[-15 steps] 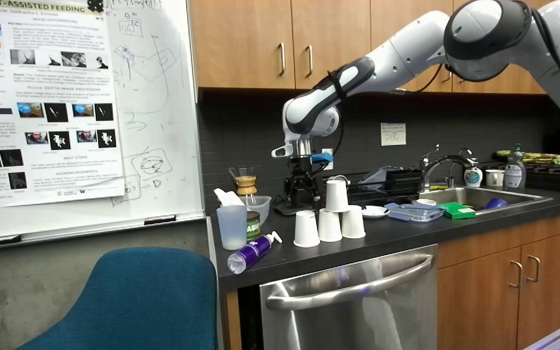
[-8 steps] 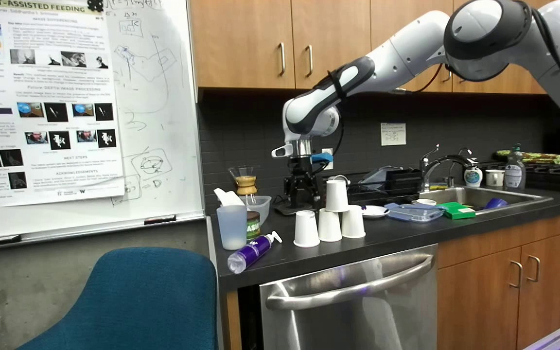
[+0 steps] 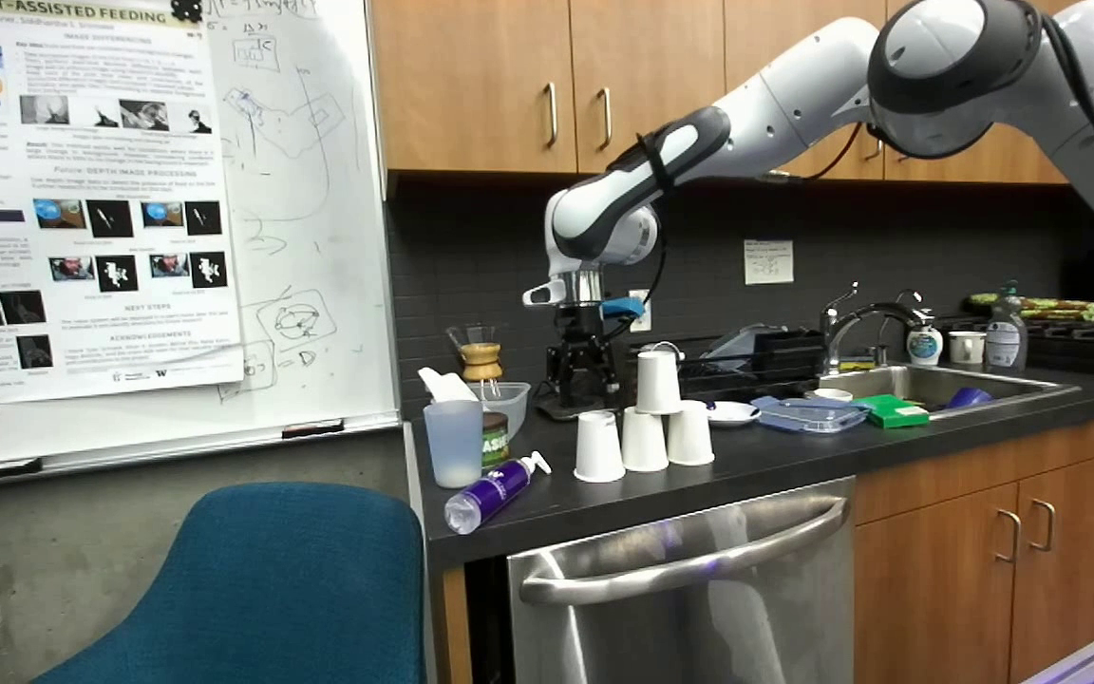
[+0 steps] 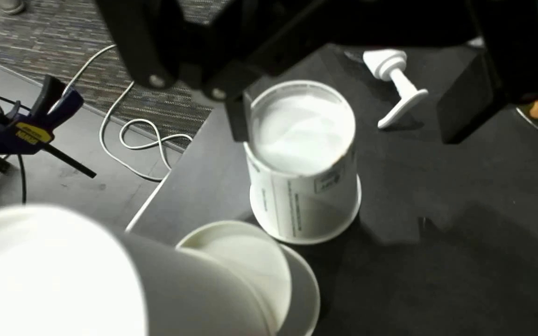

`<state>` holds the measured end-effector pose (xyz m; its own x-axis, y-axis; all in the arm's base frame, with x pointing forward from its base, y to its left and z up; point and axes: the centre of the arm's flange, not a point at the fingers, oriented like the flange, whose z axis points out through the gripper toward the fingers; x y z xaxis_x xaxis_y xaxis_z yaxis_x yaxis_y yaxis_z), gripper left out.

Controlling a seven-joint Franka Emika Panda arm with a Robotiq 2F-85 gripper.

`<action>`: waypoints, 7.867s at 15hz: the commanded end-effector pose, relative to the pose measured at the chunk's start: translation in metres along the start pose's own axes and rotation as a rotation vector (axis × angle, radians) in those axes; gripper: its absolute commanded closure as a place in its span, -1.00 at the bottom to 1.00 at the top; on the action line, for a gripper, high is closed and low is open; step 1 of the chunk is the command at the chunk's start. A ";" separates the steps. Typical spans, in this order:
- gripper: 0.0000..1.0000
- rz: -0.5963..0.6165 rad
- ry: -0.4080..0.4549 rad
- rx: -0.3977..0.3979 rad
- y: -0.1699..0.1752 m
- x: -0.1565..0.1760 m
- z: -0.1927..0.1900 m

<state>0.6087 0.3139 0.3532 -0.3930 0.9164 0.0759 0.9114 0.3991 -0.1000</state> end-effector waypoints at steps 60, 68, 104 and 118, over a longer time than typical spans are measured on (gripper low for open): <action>-1.00 0.062 0.022 -0.129 -0.048 0.015 0.015; -1.00 0.072 0.009 -0.152 -0.067 0.029 0.009; -1.00 0.069 -0.024 -0.148 -0.085 0.043 0.005; -1.00 0.055 -0.045 -0.116 -0.071 0.054 0.022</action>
<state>0.5155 0.3295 0.3441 -0.3452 0.9374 0.0450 0.9385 0.3449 0.0146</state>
